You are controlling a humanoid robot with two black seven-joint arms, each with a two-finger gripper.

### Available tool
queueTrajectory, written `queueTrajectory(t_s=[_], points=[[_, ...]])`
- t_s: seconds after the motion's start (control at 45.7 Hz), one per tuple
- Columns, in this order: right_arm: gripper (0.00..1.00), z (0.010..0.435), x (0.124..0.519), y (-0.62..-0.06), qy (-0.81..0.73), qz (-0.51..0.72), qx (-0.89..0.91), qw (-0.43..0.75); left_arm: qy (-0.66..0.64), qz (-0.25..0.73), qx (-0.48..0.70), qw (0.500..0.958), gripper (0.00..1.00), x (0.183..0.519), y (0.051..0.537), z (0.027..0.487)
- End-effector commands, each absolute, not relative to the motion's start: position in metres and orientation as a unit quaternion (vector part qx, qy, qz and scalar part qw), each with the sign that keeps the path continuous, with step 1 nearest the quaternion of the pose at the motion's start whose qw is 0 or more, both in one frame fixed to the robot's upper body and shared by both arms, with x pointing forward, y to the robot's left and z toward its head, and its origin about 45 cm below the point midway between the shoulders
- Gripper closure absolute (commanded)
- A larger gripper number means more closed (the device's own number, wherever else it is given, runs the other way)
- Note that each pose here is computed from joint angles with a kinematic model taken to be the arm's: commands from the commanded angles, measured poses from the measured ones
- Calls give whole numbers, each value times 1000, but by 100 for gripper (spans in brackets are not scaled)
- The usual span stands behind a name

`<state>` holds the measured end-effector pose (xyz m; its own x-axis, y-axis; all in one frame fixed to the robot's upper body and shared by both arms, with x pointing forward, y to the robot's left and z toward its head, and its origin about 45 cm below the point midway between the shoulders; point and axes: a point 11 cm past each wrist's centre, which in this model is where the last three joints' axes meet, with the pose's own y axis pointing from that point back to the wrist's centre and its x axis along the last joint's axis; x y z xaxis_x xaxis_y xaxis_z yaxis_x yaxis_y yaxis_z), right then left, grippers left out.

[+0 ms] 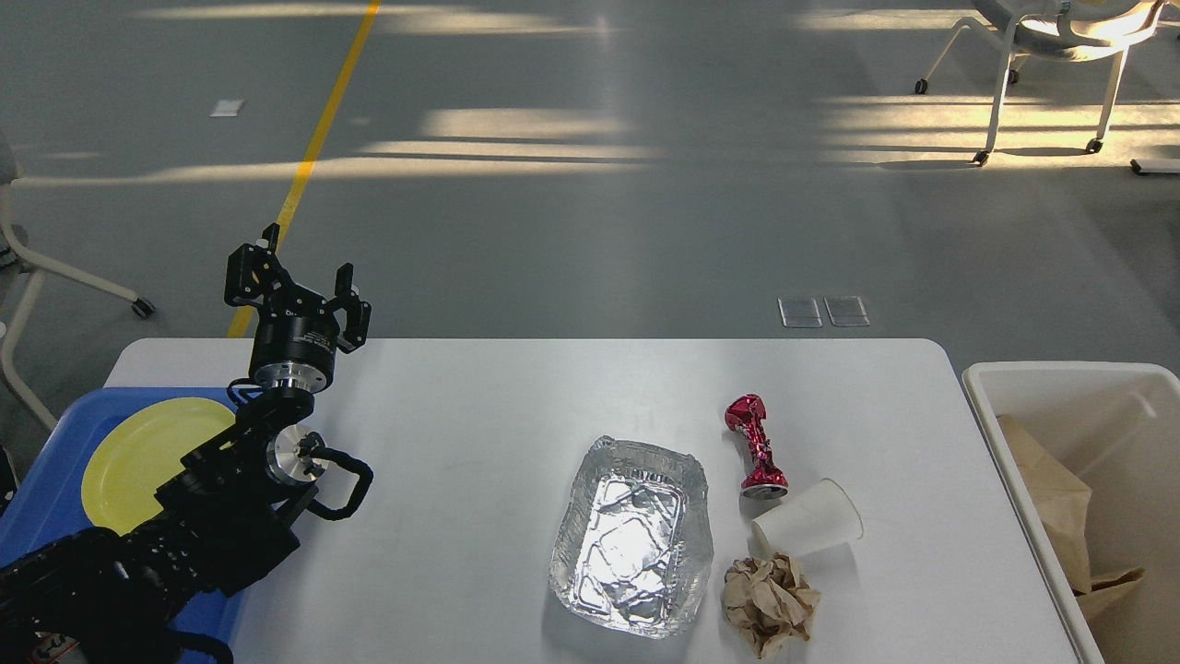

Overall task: Tidy desktop
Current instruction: 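Drop the paper bag into the white bin, then move the right gripper down toward the white paper cup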

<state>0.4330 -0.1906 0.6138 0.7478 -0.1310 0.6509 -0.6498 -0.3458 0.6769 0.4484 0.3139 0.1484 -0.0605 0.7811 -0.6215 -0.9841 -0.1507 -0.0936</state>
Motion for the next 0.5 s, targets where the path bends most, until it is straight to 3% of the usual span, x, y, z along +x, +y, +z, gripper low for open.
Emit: queueTrajectory(t_s=[0.0,0.241,0.482], points=[[0,584,442,-200,-240,222,785,526,182,705,-279,626,3,448,314,148],[0,487,461,-233,-203,139,778,578,182,705,-279,626,3,448,314,148],[0,384,456,-265,-146,59,757,634,182,705,-279,626,3,448,314,148]])
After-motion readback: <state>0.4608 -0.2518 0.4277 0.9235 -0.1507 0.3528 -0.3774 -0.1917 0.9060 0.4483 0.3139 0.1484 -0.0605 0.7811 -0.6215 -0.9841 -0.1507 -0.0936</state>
